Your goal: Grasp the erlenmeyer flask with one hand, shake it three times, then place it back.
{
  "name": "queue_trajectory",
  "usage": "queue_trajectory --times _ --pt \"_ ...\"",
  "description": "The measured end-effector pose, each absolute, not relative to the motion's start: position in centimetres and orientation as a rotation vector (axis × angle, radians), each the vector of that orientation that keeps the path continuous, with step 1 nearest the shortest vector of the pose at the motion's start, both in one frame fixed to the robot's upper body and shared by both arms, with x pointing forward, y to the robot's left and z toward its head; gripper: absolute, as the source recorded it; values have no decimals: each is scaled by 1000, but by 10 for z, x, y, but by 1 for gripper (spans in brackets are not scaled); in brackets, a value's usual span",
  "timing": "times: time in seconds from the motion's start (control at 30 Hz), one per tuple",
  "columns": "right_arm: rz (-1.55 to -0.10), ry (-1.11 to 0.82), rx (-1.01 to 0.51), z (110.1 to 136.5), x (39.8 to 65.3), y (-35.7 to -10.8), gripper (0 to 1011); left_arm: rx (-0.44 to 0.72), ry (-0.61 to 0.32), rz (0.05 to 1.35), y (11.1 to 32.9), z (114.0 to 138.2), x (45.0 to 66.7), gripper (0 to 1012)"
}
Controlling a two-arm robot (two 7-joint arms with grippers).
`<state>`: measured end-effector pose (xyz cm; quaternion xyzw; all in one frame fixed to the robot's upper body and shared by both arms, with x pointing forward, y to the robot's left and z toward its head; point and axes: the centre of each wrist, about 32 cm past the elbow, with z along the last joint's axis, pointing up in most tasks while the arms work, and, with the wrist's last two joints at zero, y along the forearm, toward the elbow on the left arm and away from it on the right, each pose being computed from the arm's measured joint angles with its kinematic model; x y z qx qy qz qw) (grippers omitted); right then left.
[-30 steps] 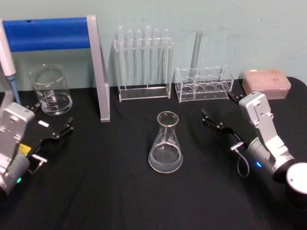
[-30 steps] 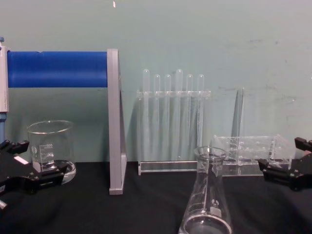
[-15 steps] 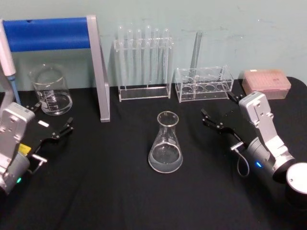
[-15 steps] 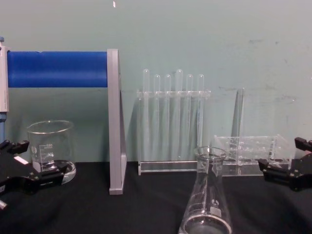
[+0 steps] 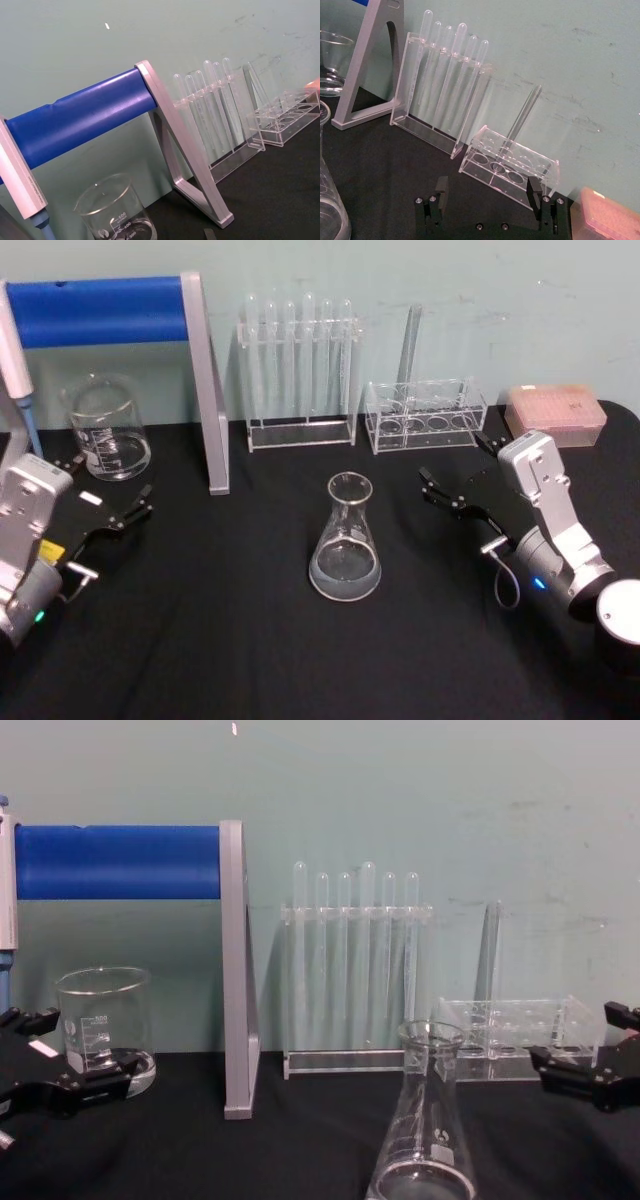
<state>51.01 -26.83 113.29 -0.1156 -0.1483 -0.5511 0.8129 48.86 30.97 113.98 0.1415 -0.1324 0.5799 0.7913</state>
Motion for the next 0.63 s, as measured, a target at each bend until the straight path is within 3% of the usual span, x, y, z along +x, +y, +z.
queue_trajectory --times 0.63 --pt "-1177 -317 -247 1133 510 -268 1002 304 -285 1248 310 1140 489 1001"
